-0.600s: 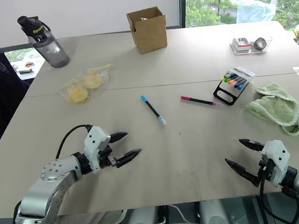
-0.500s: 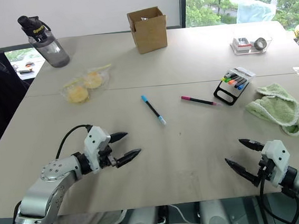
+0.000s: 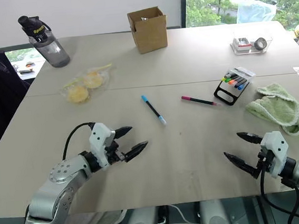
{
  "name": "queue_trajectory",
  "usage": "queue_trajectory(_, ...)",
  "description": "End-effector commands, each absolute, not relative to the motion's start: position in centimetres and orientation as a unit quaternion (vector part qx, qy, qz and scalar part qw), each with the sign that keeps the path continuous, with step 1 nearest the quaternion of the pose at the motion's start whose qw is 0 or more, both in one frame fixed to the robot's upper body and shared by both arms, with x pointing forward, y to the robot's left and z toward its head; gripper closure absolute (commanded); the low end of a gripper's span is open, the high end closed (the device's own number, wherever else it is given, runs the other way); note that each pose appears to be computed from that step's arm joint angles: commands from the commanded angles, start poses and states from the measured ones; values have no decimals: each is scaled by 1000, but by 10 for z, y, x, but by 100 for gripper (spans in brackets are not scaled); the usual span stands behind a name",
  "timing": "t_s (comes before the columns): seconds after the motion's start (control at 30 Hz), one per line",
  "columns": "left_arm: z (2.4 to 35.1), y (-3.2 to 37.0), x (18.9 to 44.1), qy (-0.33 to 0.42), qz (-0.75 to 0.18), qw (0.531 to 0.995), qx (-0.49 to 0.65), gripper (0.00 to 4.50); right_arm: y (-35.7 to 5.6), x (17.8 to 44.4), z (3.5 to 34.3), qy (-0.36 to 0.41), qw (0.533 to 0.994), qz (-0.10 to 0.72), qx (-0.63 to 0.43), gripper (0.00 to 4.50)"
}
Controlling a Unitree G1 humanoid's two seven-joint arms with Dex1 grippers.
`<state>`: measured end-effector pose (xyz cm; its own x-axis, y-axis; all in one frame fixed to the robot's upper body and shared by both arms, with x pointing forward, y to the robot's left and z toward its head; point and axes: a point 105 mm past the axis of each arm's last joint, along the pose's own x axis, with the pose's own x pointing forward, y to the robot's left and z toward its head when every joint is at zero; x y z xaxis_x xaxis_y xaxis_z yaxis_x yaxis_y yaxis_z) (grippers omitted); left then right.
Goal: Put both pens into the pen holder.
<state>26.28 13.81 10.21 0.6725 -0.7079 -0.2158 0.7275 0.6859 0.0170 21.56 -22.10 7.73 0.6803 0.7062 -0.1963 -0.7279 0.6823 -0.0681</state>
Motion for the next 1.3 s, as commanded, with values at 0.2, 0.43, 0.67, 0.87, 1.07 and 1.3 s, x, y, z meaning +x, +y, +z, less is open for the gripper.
queue_trajectory(0.2, 129, 124, 268, 63, -400, 914, 21, 1, -228, 223, 99, 39, 916, 390, -83, 0)
queue_trajectory(0.43, 136, 107, 262, 75, -427, 901, 18, 1, -226, 220, 96, 40, 917, 388, -83, 0)
queue_trajectory(0.67, 143, 99, 288, 52, -339, 937, 69, 1, -226, 218, 95, 39, 918, 385, -83, 0)
queue_trajectory(0.87, 135, 88, 307, 116, -308, 941, 75, 1, -221, 221, 102, 24, 921, 381, -78, 0)
queue_trajectory(1.07, 111, 92, 331, 202, -232, 945, 116, 1, -221, 219, 106, 20, 924, 373, -81, 0)
queue_trajectory(1.3, 110, 79, 347, 205, -208, 949, 115, 1, -225, 214, 107, 22, 929, 361, -83, 0)
